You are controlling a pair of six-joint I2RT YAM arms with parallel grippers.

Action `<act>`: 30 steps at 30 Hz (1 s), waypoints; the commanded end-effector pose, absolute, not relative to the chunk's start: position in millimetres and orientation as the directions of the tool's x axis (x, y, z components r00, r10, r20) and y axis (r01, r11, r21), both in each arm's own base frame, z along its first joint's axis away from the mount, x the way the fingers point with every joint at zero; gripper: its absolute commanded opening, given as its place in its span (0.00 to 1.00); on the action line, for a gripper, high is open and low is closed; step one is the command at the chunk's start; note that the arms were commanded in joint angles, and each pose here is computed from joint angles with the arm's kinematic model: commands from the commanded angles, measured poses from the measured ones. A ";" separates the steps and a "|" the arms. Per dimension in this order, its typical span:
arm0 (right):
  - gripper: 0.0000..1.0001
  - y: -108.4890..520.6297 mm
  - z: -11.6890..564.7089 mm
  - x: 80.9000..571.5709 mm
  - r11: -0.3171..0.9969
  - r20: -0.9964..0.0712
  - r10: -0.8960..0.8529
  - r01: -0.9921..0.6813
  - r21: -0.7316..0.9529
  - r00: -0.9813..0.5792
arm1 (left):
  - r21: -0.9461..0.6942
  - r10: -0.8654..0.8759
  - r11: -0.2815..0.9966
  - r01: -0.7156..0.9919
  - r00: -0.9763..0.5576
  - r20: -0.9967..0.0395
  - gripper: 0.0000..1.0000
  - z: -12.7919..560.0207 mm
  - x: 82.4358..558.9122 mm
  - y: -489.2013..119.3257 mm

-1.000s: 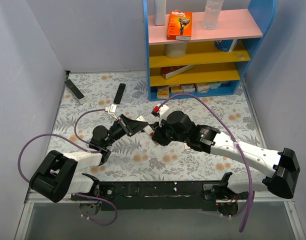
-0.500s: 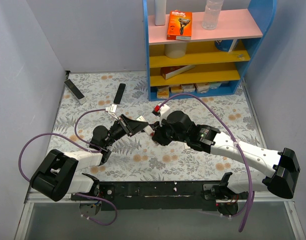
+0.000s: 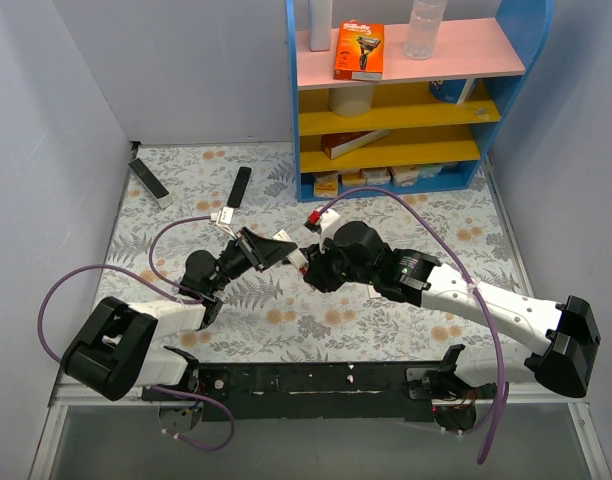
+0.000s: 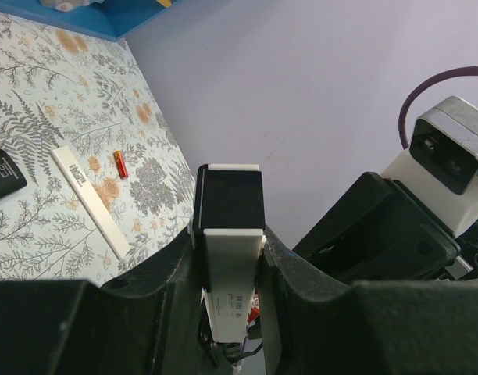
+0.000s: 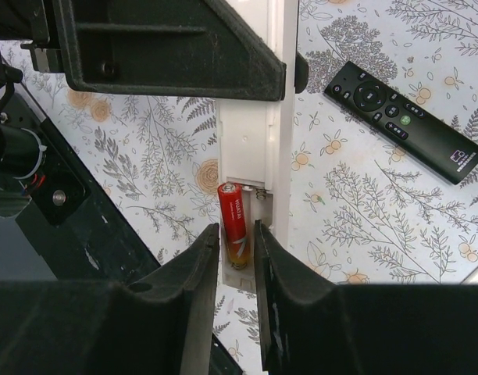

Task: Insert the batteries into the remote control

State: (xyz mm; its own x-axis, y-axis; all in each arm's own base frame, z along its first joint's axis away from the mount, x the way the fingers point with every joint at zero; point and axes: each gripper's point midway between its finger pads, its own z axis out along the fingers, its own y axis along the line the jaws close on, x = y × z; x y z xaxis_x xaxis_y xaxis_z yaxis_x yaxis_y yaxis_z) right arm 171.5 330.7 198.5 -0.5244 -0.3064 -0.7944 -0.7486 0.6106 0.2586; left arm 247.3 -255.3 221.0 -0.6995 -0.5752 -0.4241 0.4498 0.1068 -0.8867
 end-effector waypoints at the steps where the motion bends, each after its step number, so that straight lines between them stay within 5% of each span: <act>1: 0.33 332.5 211.5 173.3 0.602 -0.804 -0.300 -0.756 0.257 -0.513 | -0.846 -0.582 0.040 0.532 -0.675 -0.453 0.00 254.2 245.2 -259.2; 30: 0.56 325.7 239.1 181.7 0.604 -0.835 -0.315 -0.774 0.190 -0.451 | -0.860 -0.576 0.046 0.509 -0.689 -0.439 0.00 246.9 243.7 -258.8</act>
State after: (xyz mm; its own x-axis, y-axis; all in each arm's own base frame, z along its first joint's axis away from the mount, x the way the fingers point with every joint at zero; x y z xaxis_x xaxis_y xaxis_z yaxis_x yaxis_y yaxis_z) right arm 169.9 328.5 214.8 -0.5036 -0.3334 -0.7970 -0.7680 0.5953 0.2362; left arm 251.6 -255.8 228.2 -0.6915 -0.5914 -0.4148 0.4546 0.0900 -0.8861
